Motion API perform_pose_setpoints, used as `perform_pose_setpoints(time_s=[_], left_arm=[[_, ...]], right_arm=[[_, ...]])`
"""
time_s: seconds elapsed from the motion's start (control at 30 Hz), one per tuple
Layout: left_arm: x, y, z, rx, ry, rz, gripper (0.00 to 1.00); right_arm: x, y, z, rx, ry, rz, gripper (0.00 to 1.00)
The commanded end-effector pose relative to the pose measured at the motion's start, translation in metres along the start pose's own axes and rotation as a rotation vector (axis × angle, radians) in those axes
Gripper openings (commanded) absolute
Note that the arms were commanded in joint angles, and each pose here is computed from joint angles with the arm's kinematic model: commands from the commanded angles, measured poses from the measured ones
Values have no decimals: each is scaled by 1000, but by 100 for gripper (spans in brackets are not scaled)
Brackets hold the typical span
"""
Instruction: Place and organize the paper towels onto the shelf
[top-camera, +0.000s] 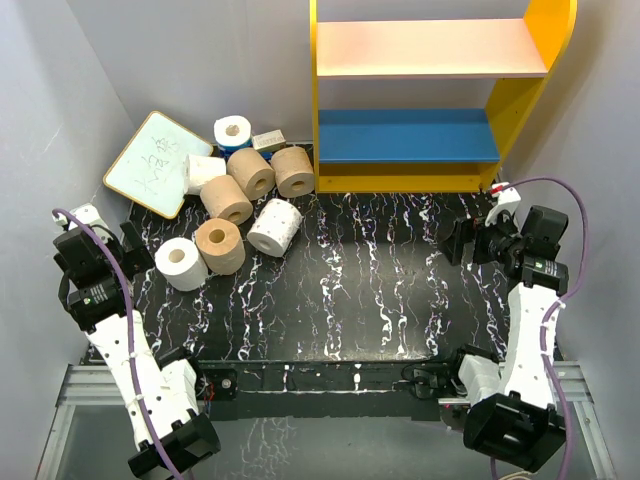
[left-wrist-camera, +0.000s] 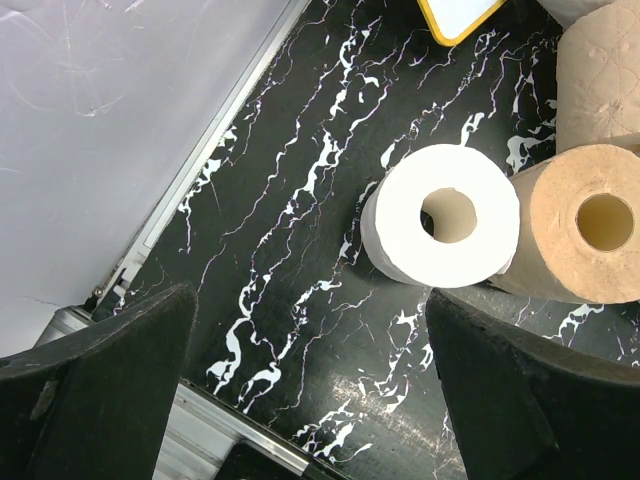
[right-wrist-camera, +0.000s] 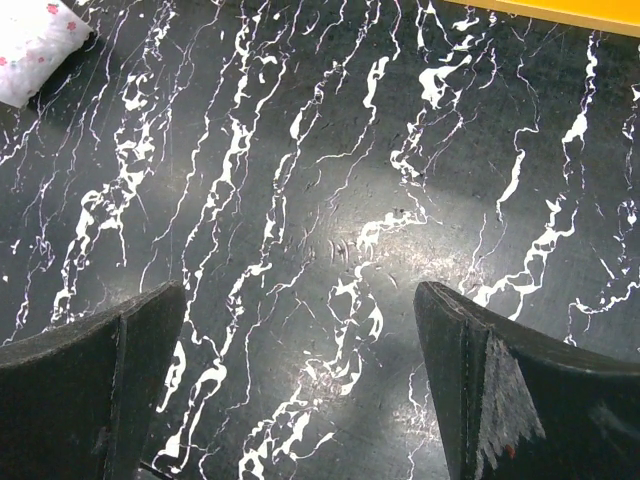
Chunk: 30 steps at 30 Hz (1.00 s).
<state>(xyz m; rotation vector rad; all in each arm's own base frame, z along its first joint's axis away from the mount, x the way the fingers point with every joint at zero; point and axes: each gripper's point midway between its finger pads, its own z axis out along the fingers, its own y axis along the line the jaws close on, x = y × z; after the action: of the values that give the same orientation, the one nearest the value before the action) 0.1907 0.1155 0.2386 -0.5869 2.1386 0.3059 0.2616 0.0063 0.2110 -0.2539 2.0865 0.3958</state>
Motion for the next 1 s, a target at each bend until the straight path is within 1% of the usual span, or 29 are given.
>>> perform_pose_setpoints(time_s=[0.0, 0.3, 0.4, 0.43, 0.5, 0.53, 0.6, 0.63, 0.67, 0.7, 0.77, 0.8, 0.9, 0.97], left_arm=[[0, -1, -1, 8, -9, 2, 98], [0, 0, 0, 3, -3, 2, 98], [1, 2, 3, -8, 9, -2, 98], [2, 2, 4, -10, 13, -3, 98], [2, 3, 6, -14, 24, -5, 98], [3, 3, 7, -16, 29, -4, 98], [3, 4, 8, -19, 31, -6, 98], [3, 4, 7, -22, 29, -7, 98], [3, 5, 7, -26, 25, -7, 98], [2, 5, 6, -28, 19, -8, 98], [1, 4, 3, -22, 2, -7, 98], [0, 3, 1, -18, -5, -6, 98], [-1, 0, -3, 1, -24, 2, 98], [-2, -1, -3, 10, -26, 4, 98]], right_arm=[[-10, -1, -2, 5, -50, -55, 99], [-8, -5, 6, -9, -23, 1, 99], [-18, -26, -1, 127, -8, 58, 99], [-17, -28, -3, 133, 21, 42, 99], [-18, -19, -1, 41, 44, -47, 98], [-20, -20, 1, 21, 59, -70, 98], [-32, -34, 13, 64, 90, -88, 98], [-33, -38, 23, 64, 129, -99, 98], [-31, -38, 38, 34, 180, -113, 97], [-33, -31, 48, -1, 204, -132, 93], [-41, -3, 69, -96, 213, -176, 92], [-45, 17, 78, -163, 198, -205, 92], [-58, 93, 88, -481, 95, -311, 93], [-75, 126, 91, -634, -8, -310, 95]])
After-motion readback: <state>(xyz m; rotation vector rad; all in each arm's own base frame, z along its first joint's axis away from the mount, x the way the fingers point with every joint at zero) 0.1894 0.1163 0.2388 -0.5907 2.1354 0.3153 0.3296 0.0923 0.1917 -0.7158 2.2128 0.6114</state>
